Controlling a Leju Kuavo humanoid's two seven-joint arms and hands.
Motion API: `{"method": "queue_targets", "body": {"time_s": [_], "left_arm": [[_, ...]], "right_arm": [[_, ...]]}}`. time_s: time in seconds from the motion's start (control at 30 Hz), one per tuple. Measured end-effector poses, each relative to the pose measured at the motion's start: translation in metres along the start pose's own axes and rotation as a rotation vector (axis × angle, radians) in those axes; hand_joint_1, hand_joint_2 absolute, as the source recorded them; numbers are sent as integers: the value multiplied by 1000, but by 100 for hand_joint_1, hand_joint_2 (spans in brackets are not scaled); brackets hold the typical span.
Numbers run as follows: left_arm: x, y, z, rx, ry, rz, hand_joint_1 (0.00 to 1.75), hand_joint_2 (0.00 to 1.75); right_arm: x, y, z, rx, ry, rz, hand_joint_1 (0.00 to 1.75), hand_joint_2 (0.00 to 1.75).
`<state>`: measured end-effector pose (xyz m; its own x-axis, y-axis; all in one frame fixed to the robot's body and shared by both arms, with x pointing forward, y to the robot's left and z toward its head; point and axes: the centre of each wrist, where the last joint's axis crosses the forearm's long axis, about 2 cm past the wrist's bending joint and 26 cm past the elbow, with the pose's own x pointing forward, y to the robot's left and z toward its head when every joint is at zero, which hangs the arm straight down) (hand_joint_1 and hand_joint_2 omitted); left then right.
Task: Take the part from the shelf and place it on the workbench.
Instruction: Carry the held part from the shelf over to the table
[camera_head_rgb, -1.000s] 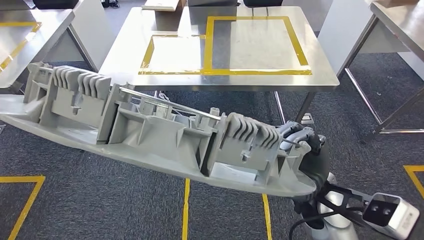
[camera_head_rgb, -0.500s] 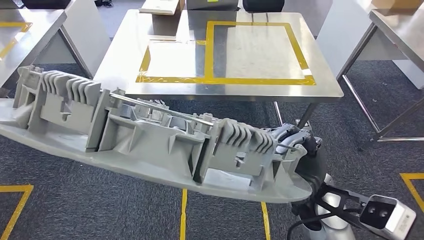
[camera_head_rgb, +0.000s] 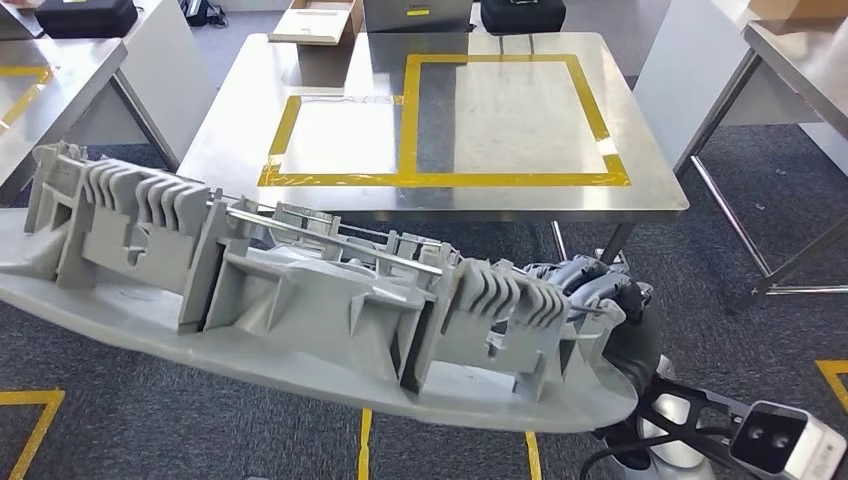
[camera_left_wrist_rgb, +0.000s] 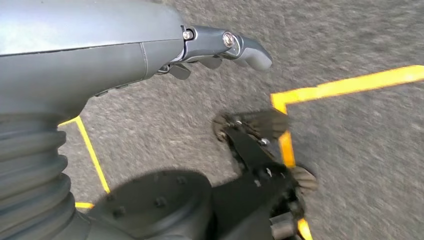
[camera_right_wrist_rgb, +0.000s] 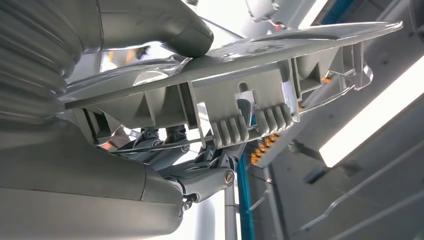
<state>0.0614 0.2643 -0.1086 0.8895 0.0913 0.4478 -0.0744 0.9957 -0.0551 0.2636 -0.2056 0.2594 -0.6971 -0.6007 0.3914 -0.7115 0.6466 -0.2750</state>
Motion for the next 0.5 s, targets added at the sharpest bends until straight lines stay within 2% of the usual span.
{"method": "queue_targets", "body": {"time_s": [0.5], "left_arm": [[-4,2,1,1,4,-3,0,175]], "right_arm": [[0,0,-2,1,-7,0,175,175]]}}
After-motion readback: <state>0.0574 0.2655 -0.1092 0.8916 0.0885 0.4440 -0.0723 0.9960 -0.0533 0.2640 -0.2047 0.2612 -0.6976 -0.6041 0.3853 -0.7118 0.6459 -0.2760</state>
